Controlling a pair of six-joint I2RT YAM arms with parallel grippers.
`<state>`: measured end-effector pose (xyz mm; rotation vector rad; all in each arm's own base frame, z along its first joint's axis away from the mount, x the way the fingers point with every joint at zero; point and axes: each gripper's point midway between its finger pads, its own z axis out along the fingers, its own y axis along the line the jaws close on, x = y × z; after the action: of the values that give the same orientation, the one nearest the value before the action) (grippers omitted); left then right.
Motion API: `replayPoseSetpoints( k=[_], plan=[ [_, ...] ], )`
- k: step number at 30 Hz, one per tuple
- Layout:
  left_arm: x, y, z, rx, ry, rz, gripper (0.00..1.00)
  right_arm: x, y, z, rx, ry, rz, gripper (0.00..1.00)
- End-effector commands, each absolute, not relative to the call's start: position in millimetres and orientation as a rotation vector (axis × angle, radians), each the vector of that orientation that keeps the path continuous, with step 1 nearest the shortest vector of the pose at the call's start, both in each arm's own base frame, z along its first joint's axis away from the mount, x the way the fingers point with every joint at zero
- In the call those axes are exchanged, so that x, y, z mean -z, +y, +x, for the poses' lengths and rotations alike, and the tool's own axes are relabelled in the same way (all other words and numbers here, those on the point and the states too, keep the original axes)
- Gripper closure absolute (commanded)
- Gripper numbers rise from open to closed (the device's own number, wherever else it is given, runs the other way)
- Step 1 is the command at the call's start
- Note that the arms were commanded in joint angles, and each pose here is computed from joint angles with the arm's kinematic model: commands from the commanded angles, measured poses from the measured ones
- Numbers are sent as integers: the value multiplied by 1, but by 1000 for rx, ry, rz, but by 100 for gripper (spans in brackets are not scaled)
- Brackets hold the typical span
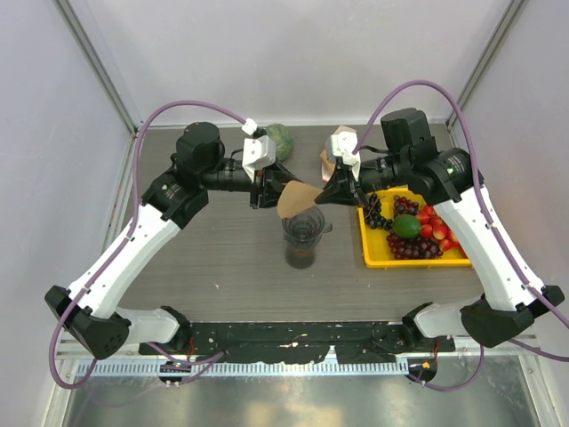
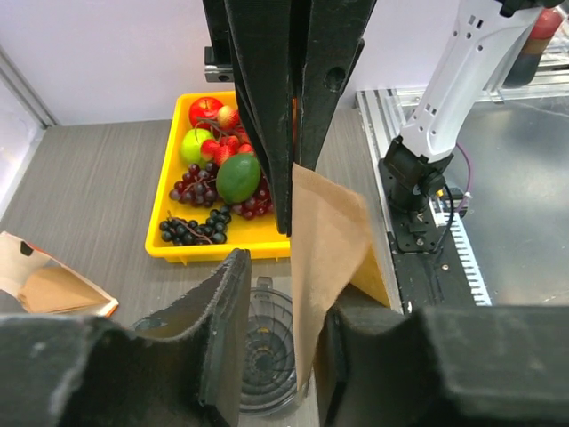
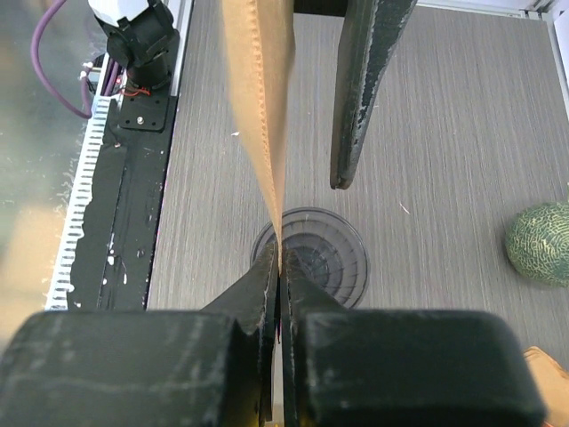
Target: Place the coffee filter in the dripper
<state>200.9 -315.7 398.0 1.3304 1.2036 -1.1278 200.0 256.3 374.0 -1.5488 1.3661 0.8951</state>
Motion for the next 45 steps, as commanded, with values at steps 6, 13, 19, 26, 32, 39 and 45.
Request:
replayPoseSetpoints(
  k=[6,13,19,26,32,39,45],
  plan=[
    [-415,-317,209,1108,1201,1245,100,-407,259,214,-924,1347,-1443,65],
    [-455,-287,305,1122,1535,428,100,-454,224,303,-814,1476,-858,22],
    [-480,-266,344,1064,1573,45,100,-453,205,328,-755,1499,-499,15],
    [-494,-284,339,1326,1469,68,100,-456,236,309,-1125,1488,-435,17],
    [-489,-298,317,1431,1439,304,100,-480,226,314,-903,1351,-587,16],
    [-463,-298,276,1404,1530,641,100,-435,191,296,-238,1150,-1245,9],
    [-451,-304,259,1495,1611,757,100,-416,208,284,-187,1085,-1446,9]
  ],
)
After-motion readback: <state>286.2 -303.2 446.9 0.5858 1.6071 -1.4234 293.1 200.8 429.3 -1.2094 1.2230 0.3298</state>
